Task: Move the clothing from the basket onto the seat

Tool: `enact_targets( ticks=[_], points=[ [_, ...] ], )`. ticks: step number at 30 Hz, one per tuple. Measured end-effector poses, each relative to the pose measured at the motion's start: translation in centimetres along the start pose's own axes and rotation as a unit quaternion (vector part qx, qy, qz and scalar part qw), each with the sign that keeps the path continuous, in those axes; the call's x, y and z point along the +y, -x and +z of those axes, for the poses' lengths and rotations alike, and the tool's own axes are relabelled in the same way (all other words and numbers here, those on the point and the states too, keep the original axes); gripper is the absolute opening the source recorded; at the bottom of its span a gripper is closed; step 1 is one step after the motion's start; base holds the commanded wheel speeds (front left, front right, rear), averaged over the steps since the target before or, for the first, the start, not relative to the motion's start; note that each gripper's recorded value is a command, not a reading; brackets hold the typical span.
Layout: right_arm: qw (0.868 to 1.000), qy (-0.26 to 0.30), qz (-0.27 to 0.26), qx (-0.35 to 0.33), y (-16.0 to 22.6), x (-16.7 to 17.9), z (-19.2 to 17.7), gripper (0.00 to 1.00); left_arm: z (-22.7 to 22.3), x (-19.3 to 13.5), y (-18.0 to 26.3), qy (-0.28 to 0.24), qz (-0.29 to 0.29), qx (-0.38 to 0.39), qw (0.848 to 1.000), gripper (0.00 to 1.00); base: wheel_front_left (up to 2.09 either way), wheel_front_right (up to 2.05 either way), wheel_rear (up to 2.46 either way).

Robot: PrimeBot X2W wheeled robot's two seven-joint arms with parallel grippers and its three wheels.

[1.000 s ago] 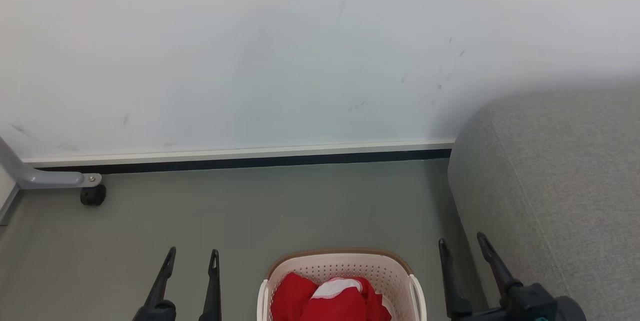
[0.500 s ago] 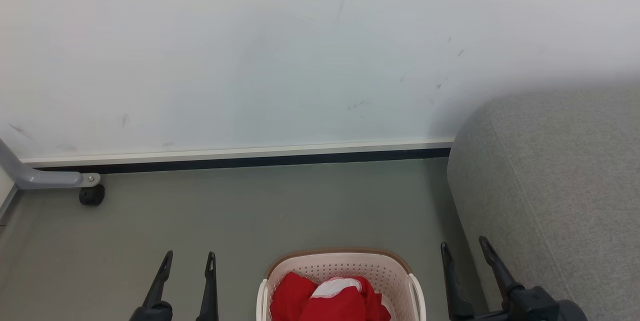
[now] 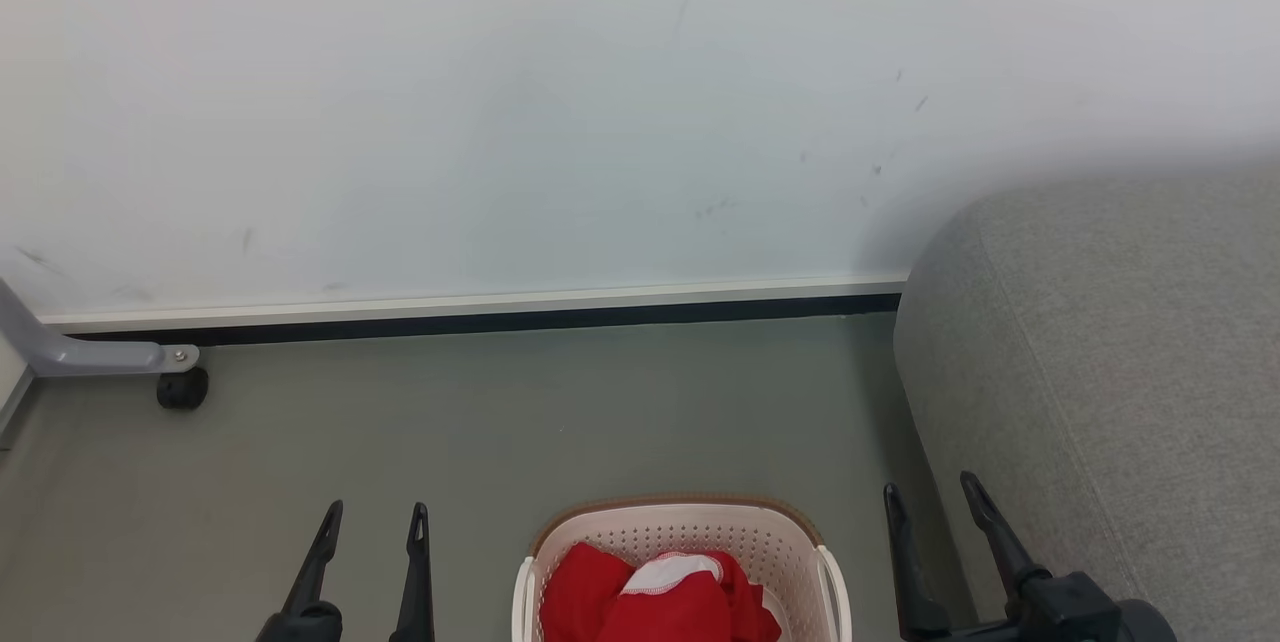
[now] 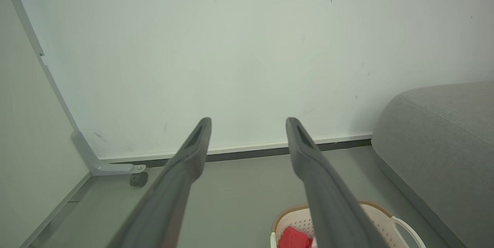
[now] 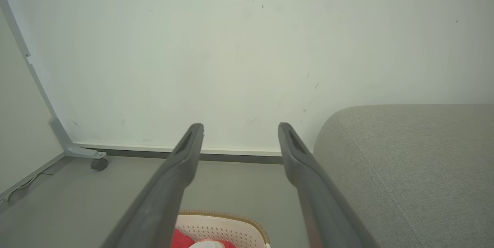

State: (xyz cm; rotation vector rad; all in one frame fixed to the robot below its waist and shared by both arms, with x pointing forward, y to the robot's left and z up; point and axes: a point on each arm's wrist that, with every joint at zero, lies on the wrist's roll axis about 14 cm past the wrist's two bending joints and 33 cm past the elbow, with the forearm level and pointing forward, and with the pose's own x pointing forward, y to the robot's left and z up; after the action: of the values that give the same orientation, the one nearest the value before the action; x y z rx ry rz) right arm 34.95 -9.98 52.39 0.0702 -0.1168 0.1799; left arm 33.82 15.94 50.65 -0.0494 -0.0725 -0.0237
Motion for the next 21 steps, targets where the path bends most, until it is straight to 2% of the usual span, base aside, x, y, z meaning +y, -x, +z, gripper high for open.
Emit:
enact_targets(
  ticks=[21],
  points=[
    [1.000, -0.008, -0.015, 0.014, -1.1, -1.1, -1.0, 1.00, -2.0, -0.4, -1.1, -0.001, -0.010, 0.031, 0.999, 1.00, 0.00, 0.00, 0.00]
  ],
)
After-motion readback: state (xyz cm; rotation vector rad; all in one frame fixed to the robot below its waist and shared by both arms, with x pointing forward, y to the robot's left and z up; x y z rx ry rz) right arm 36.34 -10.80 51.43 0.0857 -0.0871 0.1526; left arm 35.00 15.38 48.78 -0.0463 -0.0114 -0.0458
